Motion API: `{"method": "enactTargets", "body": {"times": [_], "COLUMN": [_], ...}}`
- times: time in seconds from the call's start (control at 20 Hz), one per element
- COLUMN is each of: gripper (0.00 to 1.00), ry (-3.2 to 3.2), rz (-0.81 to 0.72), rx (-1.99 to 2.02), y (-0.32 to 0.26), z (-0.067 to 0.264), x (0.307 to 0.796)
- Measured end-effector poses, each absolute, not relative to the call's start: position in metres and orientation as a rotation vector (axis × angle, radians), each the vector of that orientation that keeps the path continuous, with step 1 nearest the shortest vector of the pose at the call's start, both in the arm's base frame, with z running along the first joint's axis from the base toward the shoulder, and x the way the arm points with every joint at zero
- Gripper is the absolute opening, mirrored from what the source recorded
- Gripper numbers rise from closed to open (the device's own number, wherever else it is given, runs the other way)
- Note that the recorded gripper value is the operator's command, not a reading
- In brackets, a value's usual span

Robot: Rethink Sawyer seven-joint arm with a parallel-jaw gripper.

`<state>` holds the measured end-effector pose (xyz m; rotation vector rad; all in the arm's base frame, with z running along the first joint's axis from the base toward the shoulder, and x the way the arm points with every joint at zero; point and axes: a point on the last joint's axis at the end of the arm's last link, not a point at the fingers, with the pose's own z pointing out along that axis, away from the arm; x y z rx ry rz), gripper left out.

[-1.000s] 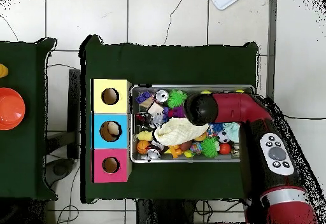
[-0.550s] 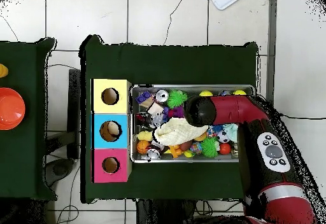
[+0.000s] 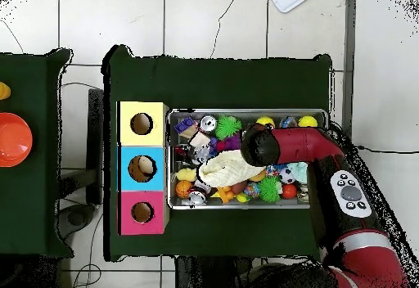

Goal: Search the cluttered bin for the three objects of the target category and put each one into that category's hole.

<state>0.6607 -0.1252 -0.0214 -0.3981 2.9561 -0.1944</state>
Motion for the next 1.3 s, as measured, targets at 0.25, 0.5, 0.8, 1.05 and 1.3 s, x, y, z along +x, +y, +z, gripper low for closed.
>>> {"method": "enactTargets", "body": {"times": [0.25, 0.5, 0.8, 1.05, 1.3], "gripper": [1.00, 1.00, 1.00, 1.00, 1.00], "ry": [2.951, 2.952, 2.953, 2.957, 2.963], "rz": [-0.198, -0.197, -0.196, -0.173, -0.123], "rx": [-0.400, -0.400, -0.399, -0.359, -0.274], "y": [-0.1259, -0.1256, -0.1256, -0.1247, -0.1217], "z": [-0.0215, -0.0223, -0.0223, -0.0203, -0.0136], "x": [0.6621, 0.6618, 0.6618, 0.6645, 0.6704]}}
